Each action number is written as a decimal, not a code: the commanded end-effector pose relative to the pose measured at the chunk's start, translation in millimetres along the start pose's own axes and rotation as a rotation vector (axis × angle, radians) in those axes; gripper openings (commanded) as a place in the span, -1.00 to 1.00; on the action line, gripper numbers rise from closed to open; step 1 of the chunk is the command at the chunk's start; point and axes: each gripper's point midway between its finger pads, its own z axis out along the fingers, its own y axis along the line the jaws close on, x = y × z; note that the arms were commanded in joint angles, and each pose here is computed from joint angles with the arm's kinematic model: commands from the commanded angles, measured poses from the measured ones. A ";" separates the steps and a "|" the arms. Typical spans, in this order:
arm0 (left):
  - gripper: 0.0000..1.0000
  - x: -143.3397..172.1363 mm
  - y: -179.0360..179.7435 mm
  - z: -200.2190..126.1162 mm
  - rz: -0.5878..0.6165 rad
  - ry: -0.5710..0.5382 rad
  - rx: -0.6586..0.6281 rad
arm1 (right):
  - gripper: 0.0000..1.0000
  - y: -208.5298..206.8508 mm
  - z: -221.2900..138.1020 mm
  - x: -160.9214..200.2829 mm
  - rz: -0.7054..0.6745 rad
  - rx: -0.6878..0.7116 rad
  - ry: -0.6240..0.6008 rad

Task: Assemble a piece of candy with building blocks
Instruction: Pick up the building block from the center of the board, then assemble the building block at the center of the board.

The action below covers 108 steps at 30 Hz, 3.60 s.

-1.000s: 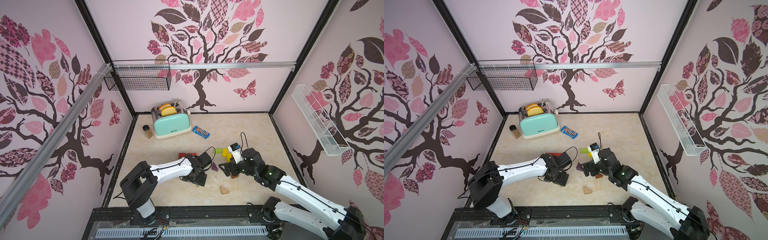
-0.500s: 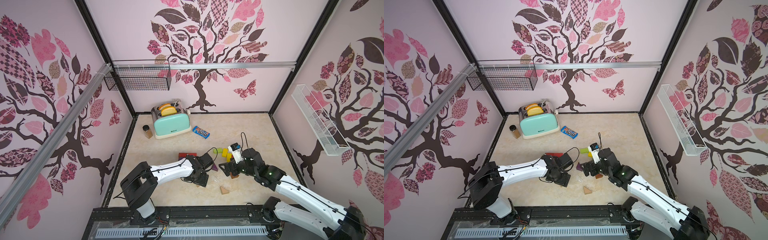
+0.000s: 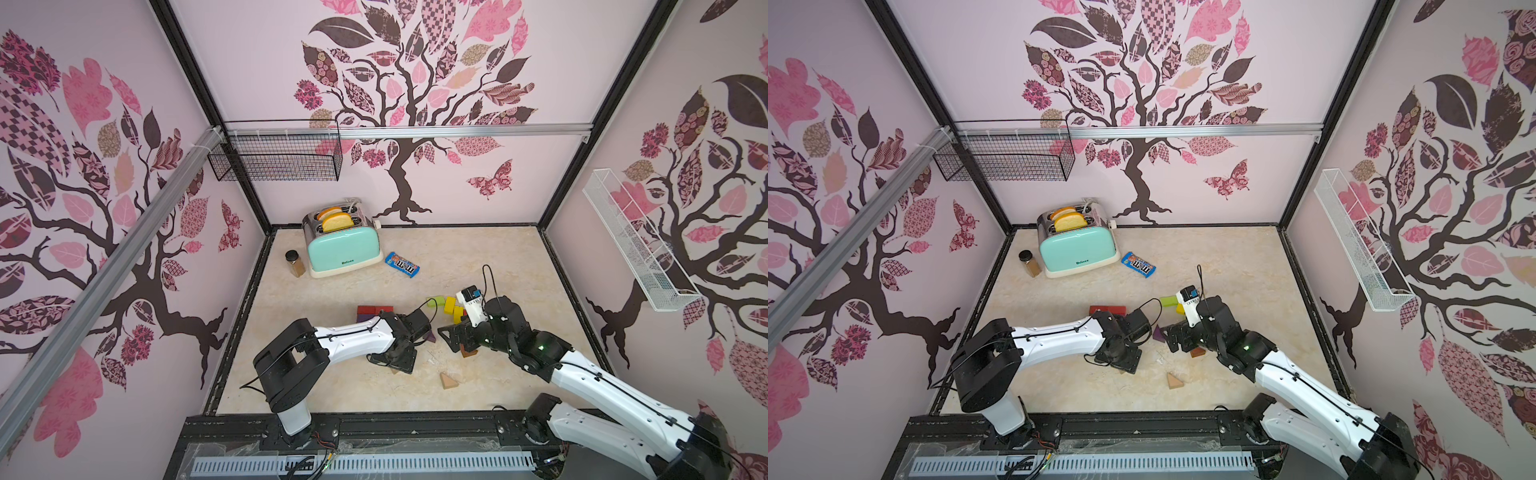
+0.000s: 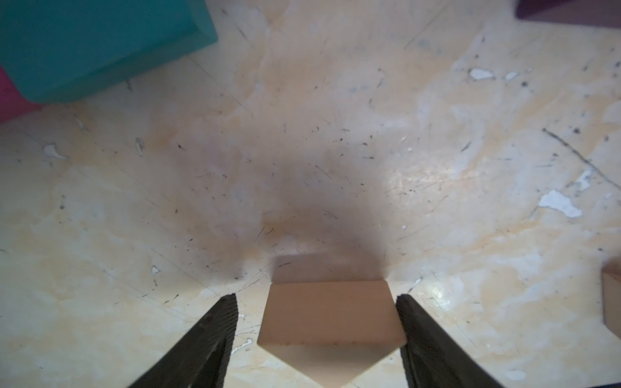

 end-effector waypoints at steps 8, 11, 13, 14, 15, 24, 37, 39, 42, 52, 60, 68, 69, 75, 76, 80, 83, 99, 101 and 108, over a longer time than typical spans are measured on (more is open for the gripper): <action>0.33 -2.9 -3.2 3.4 -0.019 -0.012 -0.006 | 0.91 -1.8 -4.8 -10.0 -0.006 0.011 -0.027; 0.25 -1.1 -3.0 4.7 -0.023 -0.007 -0.008 | 0.91 -2.1 -4.1 -9.8 -0.005 0.011 -0.025; 0.23 -0.2 -2.0 5.6 -0.028 -0.003 -0.015 | 0.91 -2.3 -4.3 -9.9 -0.007 0.012 -0.026; 0.23 0.1 -2.2 5.4 -0.029 -0.003 -0.016 | 0.91 -2.7 -4.5 -10.2 -0.007 0.013 -0.027; 0.23 0.2 -1.8 5.7 -0.030 -0.002 -0.018 | 0.91 -2.8 -4.3 -9.4 -0.009 0.013 -0.025; 0.05 -5.1 -2.0 1.7 -0.030 -0.021 -0.034 | 0.91 -3.7 -4.7 -9.6 -0.007 0.013 -0.027; 0.01 -57.6 28.6 -39.0 -0.028 -0.115 -0.021 | 0.91 -5.4 -1.5 -10.5 -0.008 0.019 -0.016; 0.00 -74.9 40.3 -45.4 -0.023 -0.139 -0.025 | 0.91 -5.1 1.7 -10.5 -0.007 0.018 -0.005; 0.00 -99.0 56.9 -51.5 -0.012 -0.165 -0.029 | 0.91 -4.9 4.0 -12.1 -0.003 0.022 0.005; -0.02 -170.6 107.0 -45.5 -0.031 -0.190 -0.029 | 0.91 -1.7 11.7 -16.3 -0.006 0.004 0.013; -0.03 -204.8 129.2 -27.2 -0.066 -0.196 -0.014 | 0.91 3.6 11.1 -23.1 -0.026 -0.013 0.016; -0.03 -213.7 140.3 -7.2 -0.060 -0.189 -0.009 | 0.91 7.6 16.3 -27.1 -0.018 -0.037 0.007; -0.03 -213.6 140.5 -5.3 -0.059 -0.185 -0.006 | 0.91 8.2 17.2 -27.5 -0.018 -0.040 0.008; -0.03 -207.8 139.3 5.8 -0.054 -0.161 0.004 | 0.91 6.9 18.8 -29.1 -0.022 -0.031 0.007; -0.03 -206.2 140.1 8.0 -0.056 -0.156 0.003 | 0.90 6.8 19.2 -28.5 -0.021 -0.031 0.009; -0.03 -201.7 138.9 12.9 -0.057 -0.139 0.007 | 0.90 5.9 20.2 -27.4 -0.024 -0.028 0.013; -0.03 -197.4 138.8 17.1 -0.060 -0.128 0.009 | 0.91 5.4 20.7 -27.7 -0.027 -0.026 0.012; -0.03 -193.8 138.1 30.0 -0.061 -0.101 0.007 | 0.91 2.2 19.8 -27.5 -0.033 -0.015 0.007; -0.03 -193.6 138.3 30.5 -0.064 -0.100 0.007 | 0.91 1.7 19.7 -27.7 -0.033 -0.013 0.007; -0.03 -190.6 134.5 30.6 -0.059 -0.093 0.014 | 0.91 0.3 19.2 -27.8 -0.032 -0.009 0.004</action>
